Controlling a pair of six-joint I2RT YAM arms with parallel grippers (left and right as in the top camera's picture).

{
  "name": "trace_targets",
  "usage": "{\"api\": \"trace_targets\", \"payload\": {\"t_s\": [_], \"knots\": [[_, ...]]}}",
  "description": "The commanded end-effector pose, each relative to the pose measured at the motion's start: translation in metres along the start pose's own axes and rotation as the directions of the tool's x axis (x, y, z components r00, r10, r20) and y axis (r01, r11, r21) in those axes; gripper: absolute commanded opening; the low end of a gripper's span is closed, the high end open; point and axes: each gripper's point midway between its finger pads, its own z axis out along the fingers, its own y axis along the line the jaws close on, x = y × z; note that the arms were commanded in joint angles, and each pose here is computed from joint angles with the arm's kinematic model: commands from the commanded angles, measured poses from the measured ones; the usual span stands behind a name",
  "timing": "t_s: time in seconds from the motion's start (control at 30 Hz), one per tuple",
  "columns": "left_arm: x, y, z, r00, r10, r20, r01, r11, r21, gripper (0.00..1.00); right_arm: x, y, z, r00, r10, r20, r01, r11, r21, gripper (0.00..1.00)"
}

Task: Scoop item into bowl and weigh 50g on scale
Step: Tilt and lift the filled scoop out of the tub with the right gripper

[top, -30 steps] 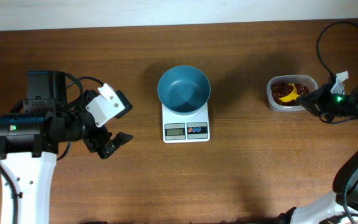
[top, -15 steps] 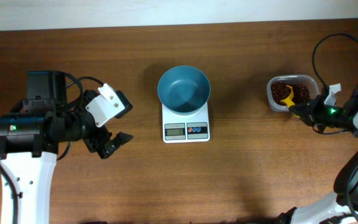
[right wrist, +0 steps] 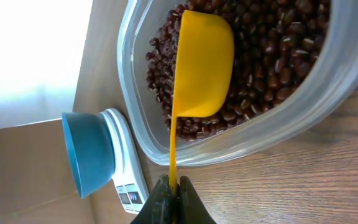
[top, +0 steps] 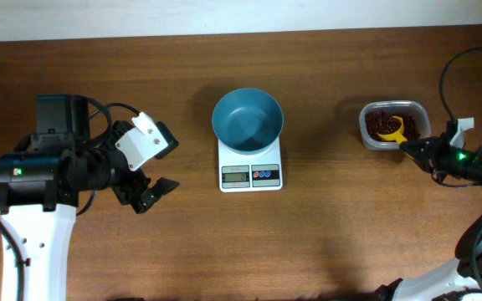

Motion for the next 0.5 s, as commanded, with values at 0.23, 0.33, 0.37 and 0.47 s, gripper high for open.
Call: {"api": "trace_targets", "payload": {"t_s": [0.23, 0.33, 0.37, 0.47], "knots": [[-0.004, 0.0, -0.003, 1.0, 0.013, 0.019, -0.013, 1.0, 0.001, 0.99, 0.007, 0.02, 0.001, 0.994, -0.108, -0.004, 0.107, 0.983, -0.148, 0.04], [-0.004, 0.0, -0.003, 1.0, 0.013, 0.019, -0.013, 1.0, 0.001, 0.99, 0.008, 0.019, 0.001, 0.994, -0.105, -0.006, 0.103, 0.984, -0.149, 0.04], [-0.003, -0.001, -0.003, 1.0, 0.012, 0.018, -0.012, 1.0, 0.002, 0.99, 0.009, 0.019, 0.001, 0.995, -0.104, -0.007, 0.102, 0.984, -0.149, 0.04], [-0.003, -0.001, -0.003, 1.0, 0.012, 0.018, -0.012, 1.0, 0.002, 0.99, 0.01, 0.017, -0.001, 0.996, -0.085, -0.009, 0.083, 0.986, -0.148, 0.04]]}}
